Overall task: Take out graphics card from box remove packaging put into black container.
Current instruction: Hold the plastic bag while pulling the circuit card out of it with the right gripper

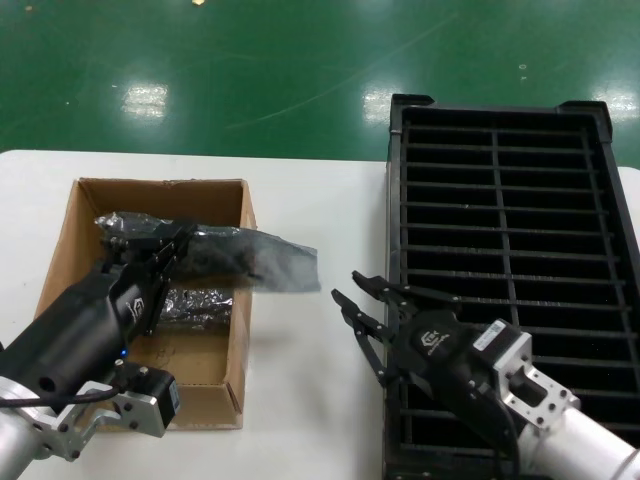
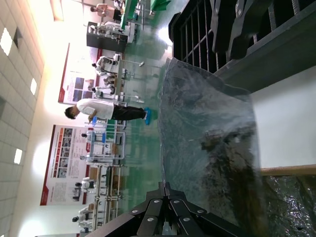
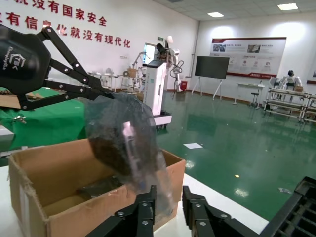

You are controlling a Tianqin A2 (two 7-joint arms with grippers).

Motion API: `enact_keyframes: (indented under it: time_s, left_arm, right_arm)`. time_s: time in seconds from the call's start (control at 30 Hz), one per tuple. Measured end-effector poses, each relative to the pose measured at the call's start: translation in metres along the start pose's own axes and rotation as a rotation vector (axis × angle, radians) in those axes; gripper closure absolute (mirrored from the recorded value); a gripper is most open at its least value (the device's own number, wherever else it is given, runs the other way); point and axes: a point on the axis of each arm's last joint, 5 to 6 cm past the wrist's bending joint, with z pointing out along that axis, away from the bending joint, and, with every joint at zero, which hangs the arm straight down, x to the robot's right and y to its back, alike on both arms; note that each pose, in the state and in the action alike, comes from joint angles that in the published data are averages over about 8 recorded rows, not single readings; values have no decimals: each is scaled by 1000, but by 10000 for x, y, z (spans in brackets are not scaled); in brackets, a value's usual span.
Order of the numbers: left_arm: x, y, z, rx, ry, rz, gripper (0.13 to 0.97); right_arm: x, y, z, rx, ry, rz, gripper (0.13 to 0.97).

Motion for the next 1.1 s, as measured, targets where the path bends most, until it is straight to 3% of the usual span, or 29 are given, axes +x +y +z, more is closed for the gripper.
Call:
enact_keyframes:
  time_s: [0.3,0.6,1.1]
  left_arm:
    - [0,0,0,0,0,0,957]
    - [0,0,0,0,0,0,957]
    - [0,0,0,0,0,0,957]
  right_arm:
    - [30,17,205,8,8,-8,900]
    - [-6,-25,321,18,-25,-26,957]
    - [-91,-179,232,59,-111,-68,961]
